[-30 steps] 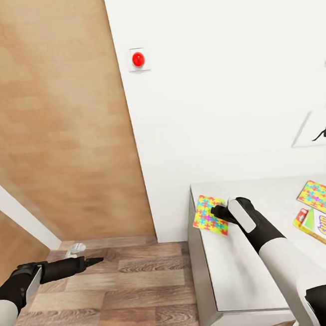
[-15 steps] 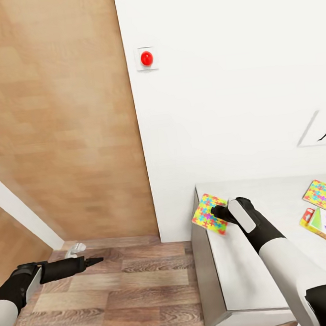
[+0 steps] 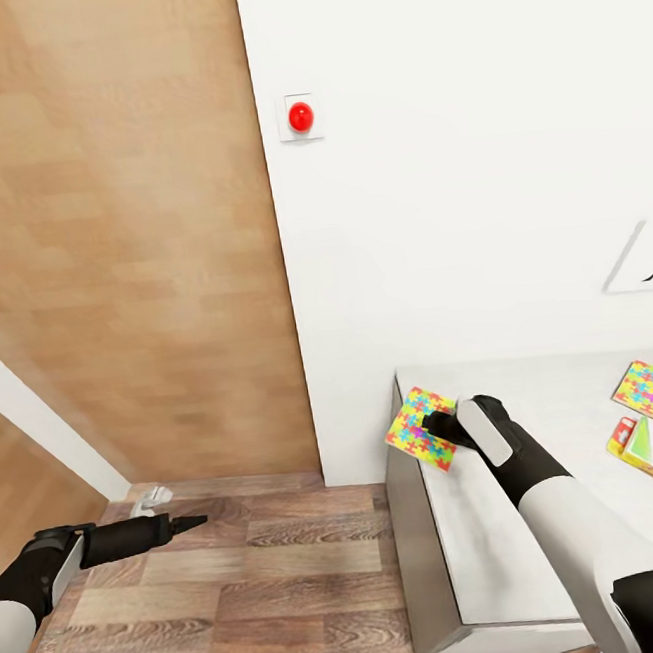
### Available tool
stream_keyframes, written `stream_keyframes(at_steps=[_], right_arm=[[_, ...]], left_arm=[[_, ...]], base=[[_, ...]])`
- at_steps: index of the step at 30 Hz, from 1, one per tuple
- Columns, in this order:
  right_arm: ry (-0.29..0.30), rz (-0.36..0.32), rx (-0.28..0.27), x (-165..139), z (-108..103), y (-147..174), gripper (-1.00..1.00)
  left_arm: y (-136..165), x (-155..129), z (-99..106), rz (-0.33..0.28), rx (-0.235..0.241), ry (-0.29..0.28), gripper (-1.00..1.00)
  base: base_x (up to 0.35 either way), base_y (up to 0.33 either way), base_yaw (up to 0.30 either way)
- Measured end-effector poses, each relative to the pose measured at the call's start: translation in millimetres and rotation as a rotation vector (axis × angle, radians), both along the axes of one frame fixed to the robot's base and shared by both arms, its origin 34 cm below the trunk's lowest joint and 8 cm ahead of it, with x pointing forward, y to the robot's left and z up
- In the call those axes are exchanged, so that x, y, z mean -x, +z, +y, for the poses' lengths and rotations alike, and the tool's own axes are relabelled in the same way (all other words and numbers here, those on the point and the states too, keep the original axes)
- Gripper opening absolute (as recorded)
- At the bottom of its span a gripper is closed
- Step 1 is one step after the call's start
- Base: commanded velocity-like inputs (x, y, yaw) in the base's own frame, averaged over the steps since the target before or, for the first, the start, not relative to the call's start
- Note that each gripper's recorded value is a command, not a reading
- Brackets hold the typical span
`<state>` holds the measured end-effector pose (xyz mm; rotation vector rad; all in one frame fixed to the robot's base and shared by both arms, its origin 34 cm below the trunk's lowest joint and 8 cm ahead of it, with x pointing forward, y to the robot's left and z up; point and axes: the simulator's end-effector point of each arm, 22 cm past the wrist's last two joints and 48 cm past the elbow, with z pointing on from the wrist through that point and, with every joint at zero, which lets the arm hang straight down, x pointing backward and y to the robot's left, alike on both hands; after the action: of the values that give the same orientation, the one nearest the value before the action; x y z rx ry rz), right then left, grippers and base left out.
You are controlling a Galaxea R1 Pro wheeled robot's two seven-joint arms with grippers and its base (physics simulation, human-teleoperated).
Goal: Put all the toys in the child's room - the three board games (two on the bed and one on the table), the two jigsaw puzzles on the table, and the tennis ball on the table - inside the toy box on the table in the child's room.
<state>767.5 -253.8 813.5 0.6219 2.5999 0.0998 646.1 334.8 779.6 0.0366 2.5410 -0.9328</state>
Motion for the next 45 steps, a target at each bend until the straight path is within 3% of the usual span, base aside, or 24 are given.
stream_keyframes(at_steps=[4,20,45], right_arm=[[-0.016,-0.003,-0.023,0,-1,-1,1.00],[-0.010,0.006,-0.005,4,-4,0,1.00],[-0.010,-0.040,-0.005,-2,-5,27,1.00]], left_arm=[[0,0,0,0.000,0.000,0.000,1.00],[6,-2,0,-0.012,0.000,0.001,1.00],[27,-9,0,-0.054,-0.001,0.000,1.00]], base=[[0.000,0.000,0.000],[0.000,0.000,0.000],[0.000,0.000,0.000]])
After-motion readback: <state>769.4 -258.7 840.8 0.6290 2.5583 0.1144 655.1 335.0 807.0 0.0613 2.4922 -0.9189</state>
